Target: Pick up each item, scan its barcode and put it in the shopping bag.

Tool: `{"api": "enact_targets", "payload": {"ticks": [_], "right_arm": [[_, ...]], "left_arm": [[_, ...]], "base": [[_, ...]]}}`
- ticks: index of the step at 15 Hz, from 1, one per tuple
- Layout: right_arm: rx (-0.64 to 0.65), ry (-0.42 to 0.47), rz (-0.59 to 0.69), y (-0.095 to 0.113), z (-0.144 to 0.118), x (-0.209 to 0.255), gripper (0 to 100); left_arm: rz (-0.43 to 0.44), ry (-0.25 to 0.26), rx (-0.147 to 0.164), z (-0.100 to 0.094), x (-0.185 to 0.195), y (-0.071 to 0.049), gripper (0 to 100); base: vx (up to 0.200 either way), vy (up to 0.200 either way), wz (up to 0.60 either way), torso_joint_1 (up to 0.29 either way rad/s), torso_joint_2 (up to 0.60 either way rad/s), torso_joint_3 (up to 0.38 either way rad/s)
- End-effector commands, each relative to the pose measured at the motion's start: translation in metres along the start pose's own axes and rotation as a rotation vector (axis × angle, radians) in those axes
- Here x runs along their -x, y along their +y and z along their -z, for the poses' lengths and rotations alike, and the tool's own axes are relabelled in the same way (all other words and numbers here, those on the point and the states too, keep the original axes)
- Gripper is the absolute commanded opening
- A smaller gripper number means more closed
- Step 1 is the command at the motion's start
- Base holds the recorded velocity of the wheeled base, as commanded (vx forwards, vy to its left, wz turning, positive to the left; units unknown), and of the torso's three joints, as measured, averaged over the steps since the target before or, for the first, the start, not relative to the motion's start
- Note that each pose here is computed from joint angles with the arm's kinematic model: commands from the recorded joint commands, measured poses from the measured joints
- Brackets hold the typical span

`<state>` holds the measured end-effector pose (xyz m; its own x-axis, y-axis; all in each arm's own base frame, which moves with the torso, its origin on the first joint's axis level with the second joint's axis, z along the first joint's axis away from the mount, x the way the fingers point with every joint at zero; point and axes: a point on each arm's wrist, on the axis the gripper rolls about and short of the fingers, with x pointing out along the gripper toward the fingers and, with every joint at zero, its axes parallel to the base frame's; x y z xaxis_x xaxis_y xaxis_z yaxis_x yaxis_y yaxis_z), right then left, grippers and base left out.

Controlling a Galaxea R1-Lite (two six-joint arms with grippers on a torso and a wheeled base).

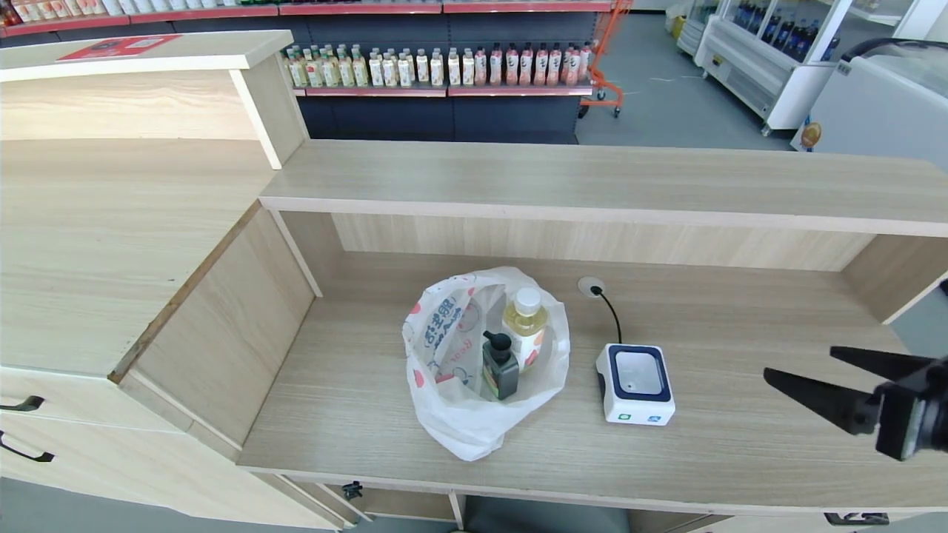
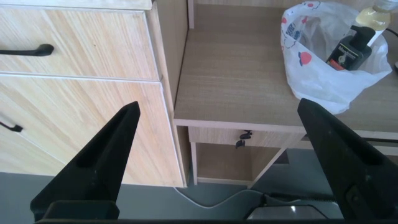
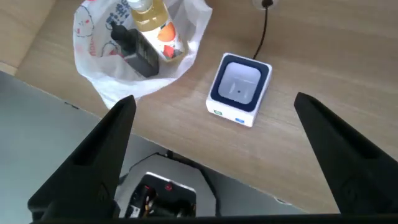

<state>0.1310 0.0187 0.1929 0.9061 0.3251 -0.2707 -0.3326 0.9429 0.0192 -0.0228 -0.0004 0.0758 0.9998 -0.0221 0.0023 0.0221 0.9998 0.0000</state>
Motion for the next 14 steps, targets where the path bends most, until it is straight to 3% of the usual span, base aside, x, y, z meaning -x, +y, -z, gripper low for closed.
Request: {"api": "enact_targets", "payload": {"ticks": [1, 4, 10, 14], "right_arm": [[0.009, -0.084, 0.125, 0.012, 0.038, 0.057, 100], [0.015, -0.112, 0.135, 0.02, 0.08, 0.084, 100], [0.075, -0.282, 0.127, 0.034, 0.136, 0.107, 100], [0.05, -0.239, 0.165, 0.035, 0.146, 0.108, 100]], "left_arm": [[-0.001, -0.001, 0.0, 0.0, 0.0, 0.0, 100], [-0.001, -0.001, 0.0, 0.0, 0.0, 0.0, 100], [-0.001, -0.001, 0.0, 0.0, 0.0, 0.0, 100], [-0.001, -0.001, 0.0, 0.0, 0.0, 0.0, 100]], "base": [[0.0, 0.0, 0.0, 0.0, 0.0, 0.0], [0.0, 0.0, 0.0, 0.0, 0.0, 0.0], [0.0, 0.0, 0.0, 0.0, 0.0, 0.0], [0.0, 0.0, 0.0, 0.0, 0.0, 0.0]]}}
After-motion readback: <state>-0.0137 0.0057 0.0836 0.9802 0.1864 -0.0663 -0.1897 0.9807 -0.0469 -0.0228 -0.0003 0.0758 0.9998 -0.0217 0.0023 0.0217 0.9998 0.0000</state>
